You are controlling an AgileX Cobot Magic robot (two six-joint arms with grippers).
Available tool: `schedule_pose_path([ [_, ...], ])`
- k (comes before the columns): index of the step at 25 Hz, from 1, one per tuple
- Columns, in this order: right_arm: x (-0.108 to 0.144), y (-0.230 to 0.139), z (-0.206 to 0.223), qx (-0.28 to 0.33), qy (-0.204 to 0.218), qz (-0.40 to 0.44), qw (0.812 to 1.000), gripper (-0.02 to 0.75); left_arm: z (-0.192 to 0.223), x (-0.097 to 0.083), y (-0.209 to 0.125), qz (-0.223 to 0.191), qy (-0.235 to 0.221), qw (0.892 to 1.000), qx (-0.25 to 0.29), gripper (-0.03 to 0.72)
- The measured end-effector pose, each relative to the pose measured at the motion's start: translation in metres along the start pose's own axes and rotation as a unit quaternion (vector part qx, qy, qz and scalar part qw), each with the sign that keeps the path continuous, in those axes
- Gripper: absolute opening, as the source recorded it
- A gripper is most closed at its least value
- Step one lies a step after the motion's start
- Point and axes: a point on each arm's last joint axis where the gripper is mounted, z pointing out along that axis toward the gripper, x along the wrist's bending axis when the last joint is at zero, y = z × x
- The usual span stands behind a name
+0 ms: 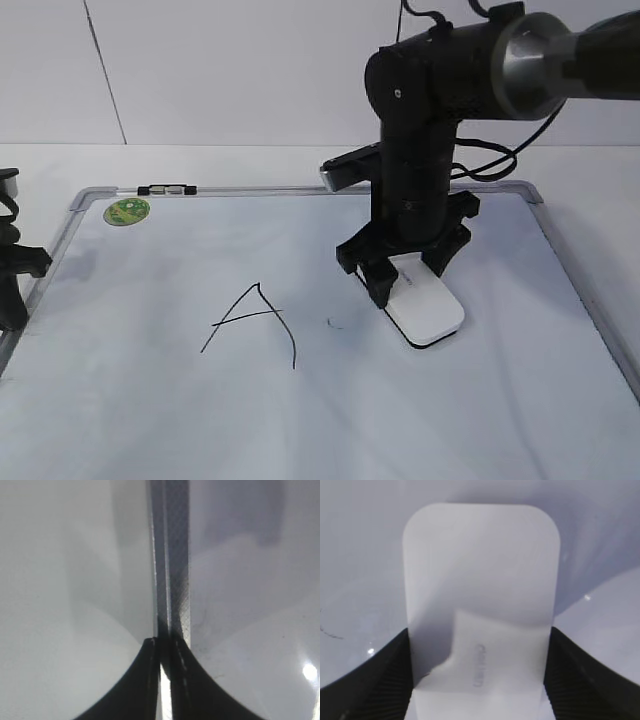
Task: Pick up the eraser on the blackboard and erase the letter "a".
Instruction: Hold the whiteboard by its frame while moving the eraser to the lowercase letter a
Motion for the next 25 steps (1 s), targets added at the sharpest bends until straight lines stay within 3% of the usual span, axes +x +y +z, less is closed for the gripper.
schedule_pose_path([
  [6, 0.009, 0.0, -0.001, -0.003, 0.031, -0.016, 0.999, 0.559, 0.0, 0.0, 0.0, 0.001, 0.001, 1.0, 0.0, 0.017],
  [16, 0.06, 0.001, -0.007, -0.025, 0.051, -0.069, 0.996, 0.559, 0.0, 0.0, 0.0, 0.0, 0.001, 1.0, 0.001, 0.017],
  [25, 0.063, 0.001, -0.007, -0.029, 0.064, -0.064, 0.995, 0.559, 0.0, 0.0, 0.0, 0.0, 0.001, 1.0, 0.001, 0.017],
])
